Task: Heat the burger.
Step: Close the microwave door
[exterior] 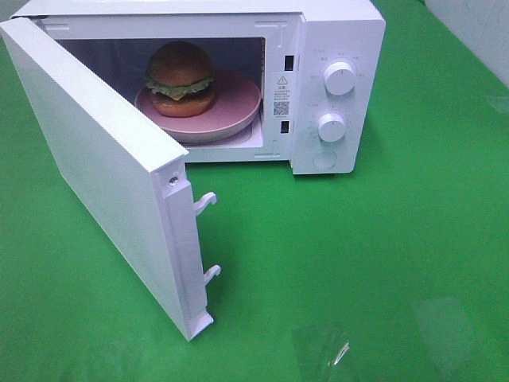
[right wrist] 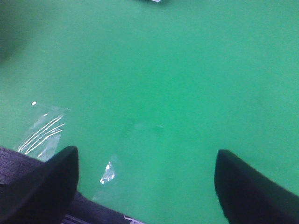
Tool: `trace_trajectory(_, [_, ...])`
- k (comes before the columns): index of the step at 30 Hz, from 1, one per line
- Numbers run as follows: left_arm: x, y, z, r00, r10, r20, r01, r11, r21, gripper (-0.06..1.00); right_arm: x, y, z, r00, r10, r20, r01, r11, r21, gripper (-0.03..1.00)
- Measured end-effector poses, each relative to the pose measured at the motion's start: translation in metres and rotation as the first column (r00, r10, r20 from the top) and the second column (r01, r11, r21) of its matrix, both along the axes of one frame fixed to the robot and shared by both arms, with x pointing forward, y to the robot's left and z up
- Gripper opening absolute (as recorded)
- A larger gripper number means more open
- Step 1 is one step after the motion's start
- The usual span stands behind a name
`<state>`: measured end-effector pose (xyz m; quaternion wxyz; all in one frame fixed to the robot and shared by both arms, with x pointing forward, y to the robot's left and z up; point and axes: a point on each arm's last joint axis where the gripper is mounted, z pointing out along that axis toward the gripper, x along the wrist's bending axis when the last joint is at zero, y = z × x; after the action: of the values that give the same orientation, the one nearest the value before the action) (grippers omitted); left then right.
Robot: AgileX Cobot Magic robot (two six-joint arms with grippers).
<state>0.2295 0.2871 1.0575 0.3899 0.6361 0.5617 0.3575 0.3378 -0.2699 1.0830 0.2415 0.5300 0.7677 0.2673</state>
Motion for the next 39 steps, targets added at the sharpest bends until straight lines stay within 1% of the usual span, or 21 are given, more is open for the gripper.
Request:
trace_trajectory(1, [0.000, 0.000, 0.000, 1.000, 0.000, 0.000, 0.000, 1.000, 0.000, 0.98, 0.000, 0.000, 0.000, 1.000, 0.000, 0.000, 0.000, 1.000, 0.000, 0.76])
trace_trajectory(3, [0.000, 0.000, 0.000, 1.000, 0.000, 0.000, 0.000, 1.000, 0.000, 0.98, -0.022, -0.009, 0.005, 0.999, -0.020, 0.032, 0.019, 0.999, 0.026, 0.76])
trace_trajectory(5, [0.000, 0.000, 0.000, 1.000, 0.000, 0.000, 0.000, 1.000, 0.000, 0.98, -0.032, -0.012, 0.007, 0.998, -0.024, 0.052, 0.022, 0.999, 0.037, 0.76])
trace_trajectory(11, [0.000, 0.000, 0.000, 1.000, 0.000, 0.000, 0.000, 1.000, 0.000, 0.98, -0.051, -0.019, 0.008, 0.997, -0.045, 0.066, 0.041, 0.997, 0.061, 0.76])
trace_trajectory(15, [0.000, 0.000, 0.000, 1.000, 0.000, 0.000, 0.000, 1.000, 0.000, 0.98, -0.065, -0.025, 0.009, 0.991, -0.072, 0.116, 0.062, 0.994, 0.088, 0.76])
trace_trajectory(16, [0.000, 0.000, 0.000, 1.000, 0.000, 0.000, 0.000, 1.000, 0.000, 0.98, -0.073, -0.029, 0.010, 0.981, -0.104, 0.162, 0.087, 0.990, 0.107, 0.76])
trace_trajectory(17, [0.000, 0.000, 0.000, 1.000, 0.000, 0.000, 0.000, 1.000, 0.000, 0.98, -0.073, -0.029, 0.010, 0.981, -0.104, 0.162, 0.087, 0.990, 0.107, 0.76])
trace_trajectory(18, [0.000, 0.000, 0.000, 1.000, 0.000, 0.000, 0.000, 1.000, 0.000, 0.98, -0.081, -0.032, 0.012, 0.965, -0.140, 0.221, 0.114, 0.986, 0.125, 0.76])
trace_trajectory(19, [0.000, 0.000, 0.000, 1.000, 0.000, 0.000, 0.000, 1.000, 0.000, 0.98, -0.081, -0.032, 0.012, 0.965, -0.140, 0.221, 0.114, 0.986, 0.125, 0.76])
trace_trajectory(21, [0.000, 0.000, 0.000, 1.000, 0.000, 0.000, 0.000, 1.000, 0.000, 0.98, -0.093, -0.036, 0.015, 0.933, -0.184, 0.309, 0.147, 0.979, 0.138, 0.76])
trace_trajectory(22, [0.000, 0.000, 0.000, 1.000, 0.000, 0.000, 0.000, 1.000, 0.000, 0.98, -0.093, -0.036, 0.015, 0.933, -0.184, 0.309, 0.147, 0.979, 0.138, 0.76])
trace_trajectory(23, [0.000, 0.000, 0.000, 1.000, 0.000, 0.000, 0.000, 1.000, 0.000, 0.98, -0.097, -0.036, 0.014, 0.919, -0.200, 0.341, 0.158, 0.977, 0.147, 0.76])
trace_trajectory(26, [0.000, 0.000, 0.000, 1.000, 0.000, 0.000, 0.000, 1.000, 0.000, 0.98, -0.098, -0.036, 0.008, 0.912, -0.209, 0.353, 0.165, 0.975, 0.149, 0.76])
trace_trajectory(27, [0.000, 0.000, 0.000, 1.000, 0.000, 0.000, 0.000, 1.000, 0.000, 0.98, -0.097, -0.036, -0.003, 0.912, -0.221, 0.345, 0.182, 0.973, 0.143, 0.76])
trace_trajectory(28, [0.000, 0.000, 0.000, 1.000, 0.000, 0.000, 0.000, 1.000, 0.000, 0.98, -0.097, -0.036, -0.003, 0.912, -0.221, 0.345, 0.182, 0.973, 0.143, 0.76])
trace_trajectory(29, [0.000, 0.000, 0.000, 1.000, 0.000, 0.000, 0.000, 1.000, 0.000, 0.98, -0.096, -0.036, -0.014, 0.914, -0.233, 0.334, 0.197, 0.971, 0.138, 0.76])
trace_trajectory(30, [0.000, 0.000, 0.000, 1.000, 0.000, 0.000, 0.000, 1.000, 0.000, 0.98, -0.096, -0.036, -0.014, 0.914, -0.233, 0.334, 0.197, 0.971, 0.138, 0.76])
trace_trajectory(31, [0.000, 0.000, 0.000, 1.000, 0.000, 0.000, 0.000, 1.000, 0.000, 0.98, -0.095, -0.035, -0.023, 0.907, -0.247, 0.342, 0.208, 0.967, 0.146, 0.76])
trace_trajectory(34, [0.000, 0.000, 0.000, 1.000, 0.000, 0.000, 0.000, 1.000, 0.000, 0.98, -0.097, -0.035, -0.026, 0.896, -0.257, 0.363, 0.212, 0.964, 0.161, 0.76])
trace_trajectory(35, [0.000, 0.000, 0.000, 1.000, 0.000, 0.000, 0.000, 1.000, 0.000, 0.98, -0.099, -0.035, -0.026, 0.882, -0.266, 0.388, 0.215, 0.962, 0.171, 0.76])
trace_trajectory(39, [0.000, 0.000, 0.000, 1.000, 0.000, 0.000, 0.000, 1.000, 0.000, 0.98, -0.100, -0.035, -0.026, 0.873, -0.282, 0.398, 0.229, 0.957, 0.176, 0.76])
